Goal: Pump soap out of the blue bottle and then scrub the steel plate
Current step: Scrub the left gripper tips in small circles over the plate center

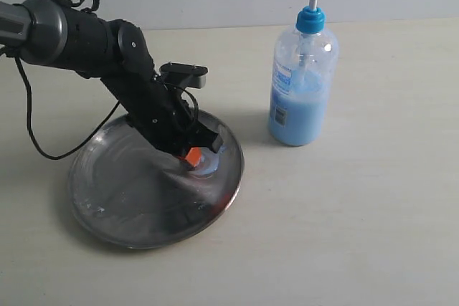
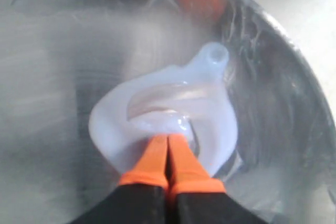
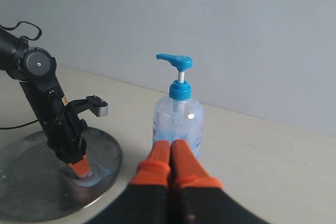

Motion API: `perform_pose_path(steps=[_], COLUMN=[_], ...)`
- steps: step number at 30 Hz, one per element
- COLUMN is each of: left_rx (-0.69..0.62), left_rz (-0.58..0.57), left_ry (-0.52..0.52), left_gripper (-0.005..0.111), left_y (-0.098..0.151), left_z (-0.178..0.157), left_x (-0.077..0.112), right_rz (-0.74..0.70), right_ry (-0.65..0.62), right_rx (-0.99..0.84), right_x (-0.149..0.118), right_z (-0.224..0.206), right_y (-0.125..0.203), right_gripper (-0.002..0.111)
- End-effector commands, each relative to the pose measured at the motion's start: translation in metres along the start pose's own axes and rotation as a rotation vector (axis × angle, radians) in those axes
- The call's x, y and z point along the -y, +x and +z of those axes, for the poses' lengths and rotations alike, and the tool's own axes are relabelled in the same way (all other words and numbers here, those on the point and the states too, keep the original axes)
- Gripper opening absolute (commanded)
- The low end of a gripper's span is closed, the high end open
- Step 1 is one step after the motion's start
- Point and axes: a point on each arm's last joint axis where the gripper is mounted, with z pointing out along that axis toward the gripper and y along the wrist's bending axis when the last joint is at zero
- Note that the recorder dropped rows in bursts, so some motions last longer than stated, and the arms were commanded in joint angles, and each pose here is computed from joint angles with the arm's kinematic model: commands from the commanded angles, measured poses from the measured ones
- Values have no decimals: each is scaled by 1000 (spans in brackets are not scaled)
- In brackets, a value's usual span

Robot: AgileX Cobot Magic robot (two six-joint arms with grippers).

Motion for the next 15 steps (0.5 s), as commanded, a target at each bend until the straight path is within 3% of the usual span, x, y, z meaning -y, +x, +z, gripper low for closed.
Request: perform_pose_path(steps=[1, 8, 15], left_rx=[-27, 59, 61], left_rz=[19, 10, -32], left_ry=[25, -11, -23], left_gripper=[0, 0, 0], left_y=[7, -1, -2], left_z=[17, 17, 14], left_x=[11, 7, -5], right_rz=[-4, -4, -4], right_ry=[6, 6, 6], right_rx=[14, 14, 14], right_x=[0, 0, 0], right_z=[0, 0, 0], right_y=[-1, -1, -1], right_gripper=[0, 0, 0])
